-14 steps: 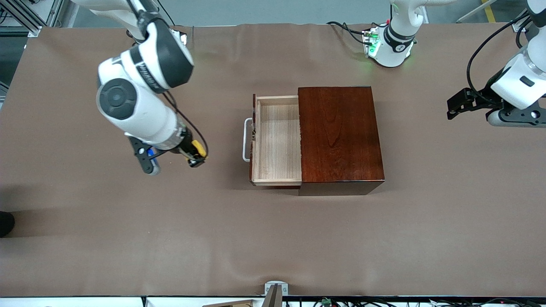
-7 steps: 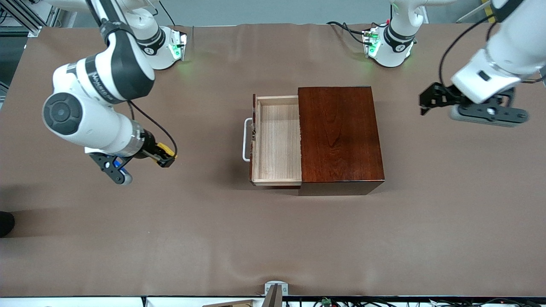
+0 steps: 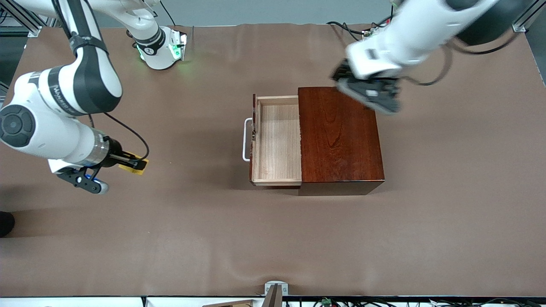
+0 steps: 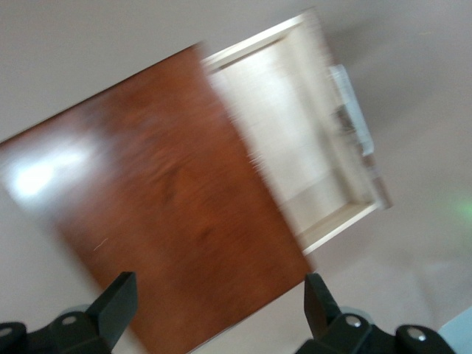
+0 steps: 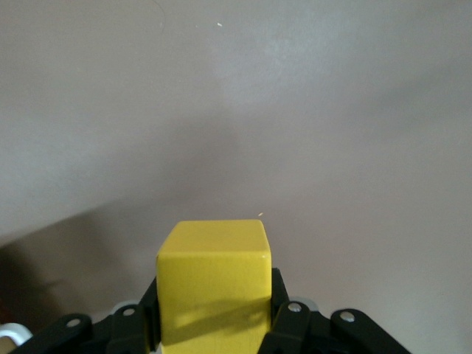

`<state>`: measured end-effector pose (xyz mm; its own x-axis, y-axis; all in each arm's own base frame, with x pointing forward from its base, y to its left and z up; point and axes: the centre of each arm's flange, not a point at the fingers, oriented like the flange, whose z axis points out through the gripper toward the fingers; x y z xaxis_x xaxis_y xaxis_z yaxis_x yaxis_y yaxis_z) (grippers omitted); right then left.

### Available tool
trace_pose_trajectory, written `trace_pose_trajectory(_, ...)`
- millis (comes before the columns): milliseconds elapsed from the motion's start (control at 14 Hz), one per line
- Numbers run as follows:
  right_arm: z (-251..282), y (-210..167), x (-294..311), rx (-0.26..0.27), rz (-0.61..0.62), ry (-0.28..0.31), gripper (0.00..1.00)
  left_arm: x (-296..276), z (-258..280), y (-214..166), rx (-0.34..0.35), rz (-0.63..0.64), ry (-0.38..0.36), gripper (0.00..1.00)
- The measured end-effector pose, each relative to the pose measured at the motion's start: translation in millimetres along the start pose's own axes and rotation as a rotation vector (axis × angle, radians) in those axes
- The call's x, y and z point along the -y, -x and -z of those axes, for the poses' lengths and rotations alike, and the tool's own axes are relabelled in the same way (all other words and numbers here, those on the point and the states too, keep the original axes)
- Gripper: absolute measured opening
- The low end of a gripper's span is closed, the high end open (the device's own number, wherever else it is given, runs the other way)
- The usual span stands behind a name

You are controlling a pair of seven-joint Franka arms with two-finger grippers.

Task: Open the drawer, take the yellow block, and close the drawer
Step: 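Carry the block away with the right gripper while the left gripper reaches the drawer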

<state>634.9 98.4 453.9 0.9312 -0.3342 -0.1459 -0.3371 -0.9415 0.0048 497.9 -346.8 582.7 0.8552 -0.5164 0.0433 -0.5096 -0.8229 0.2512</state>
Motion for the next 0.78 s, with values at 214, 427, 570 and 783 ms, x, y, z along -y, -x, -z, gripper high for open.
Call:
trace_pose_trajectory(214,-8.0,-18.5,-18.8,-0.037,0.122,0.005,0.56,-73.0,-55.3,-43.7,-0.022,-0.161,0.059,1.00)
trace_pose_trajectory(427,-32.5,-50.1,-45.2,-0.069,0.219,-0.007,0.56,-152.4,-128.3,-59.6,-0.039,-0.470,-0.012,1.00)
trace_pose_trajectory(570,-62.1,-74.5,-60.6,-0.091,0.278,-0.013,0.56,-177.5,-173.5,-60.3,-0.007,-0.673,-0.036,1.00)
trace_pose_trajectory(783,-107.0,-95.8,-67.1,-0.094,0.335,-0.006,0.56,-163.6,-219.4,-73.8,0.018,-0.845,-0.022,1.00)
